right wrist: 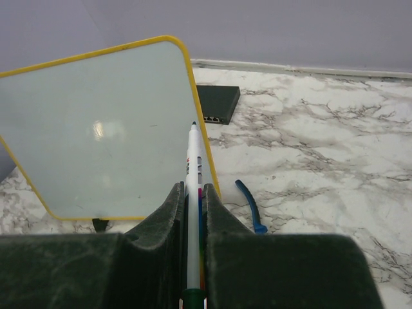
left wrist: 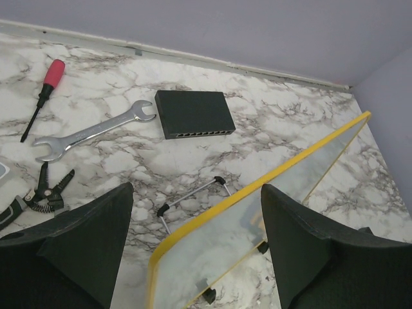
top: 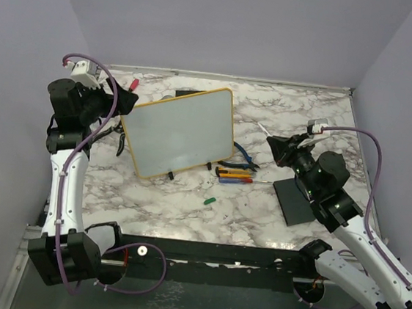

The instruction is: Write a sentence on the whiteboard

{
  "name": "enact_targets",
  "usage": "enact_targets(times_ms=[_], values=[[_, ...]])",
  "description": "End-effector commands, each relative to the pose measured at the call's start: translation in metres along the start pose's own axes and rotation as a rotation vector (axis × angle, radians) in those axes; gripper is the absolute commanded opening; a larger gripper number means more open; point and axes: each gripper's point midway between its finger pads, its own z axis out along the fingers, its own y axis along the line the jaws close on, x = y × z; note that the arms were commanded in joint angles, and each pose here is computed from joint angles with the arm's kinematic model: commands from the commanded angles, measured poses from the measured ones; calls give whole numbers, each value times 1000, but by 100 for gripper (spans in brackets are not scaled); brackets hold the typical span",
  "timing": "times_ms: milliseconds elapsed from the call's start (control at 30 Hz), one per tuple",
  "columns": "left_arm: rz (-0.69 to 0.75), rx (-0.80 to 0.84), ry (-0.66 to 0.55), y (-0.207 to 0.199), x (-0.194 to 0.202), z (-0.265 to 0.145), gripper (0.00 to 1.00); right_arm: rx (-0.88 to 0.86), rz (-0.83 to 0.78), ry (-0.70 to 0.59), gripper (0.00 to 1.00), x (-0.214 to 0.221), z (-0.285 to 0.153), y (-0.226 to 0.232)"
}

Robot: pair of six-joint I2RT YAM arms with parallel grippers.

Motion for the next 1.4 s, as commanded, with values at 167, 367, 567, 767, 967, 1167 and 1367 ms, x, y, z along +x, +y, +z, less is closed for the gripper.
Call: enact_targets(times_ms=[167,367,567,767,967,1167,1367], values=[[-1,41,-1,-3,31,-18,80,-78,-42,-12,1,-5,3,12],[-6,18,7,5,43,-17,81,-170,-68,12,1,0,2,27],[5,-17,-17,16,46,-15,80,-279,-76,16,1,0,-3,46],[22,85,-34,4,51,-10,75,-351,-55,41,1,6,-2,59],[37,142,-30,-1,57,-8,74,-376,-56,57,1,7,0,63],[50,107,-23,7,62,-7,71,-443,-48,70,1,8,4,75],[61,65,-8,16,68,-7,66,-513,-10,60,1,6,7,89]])
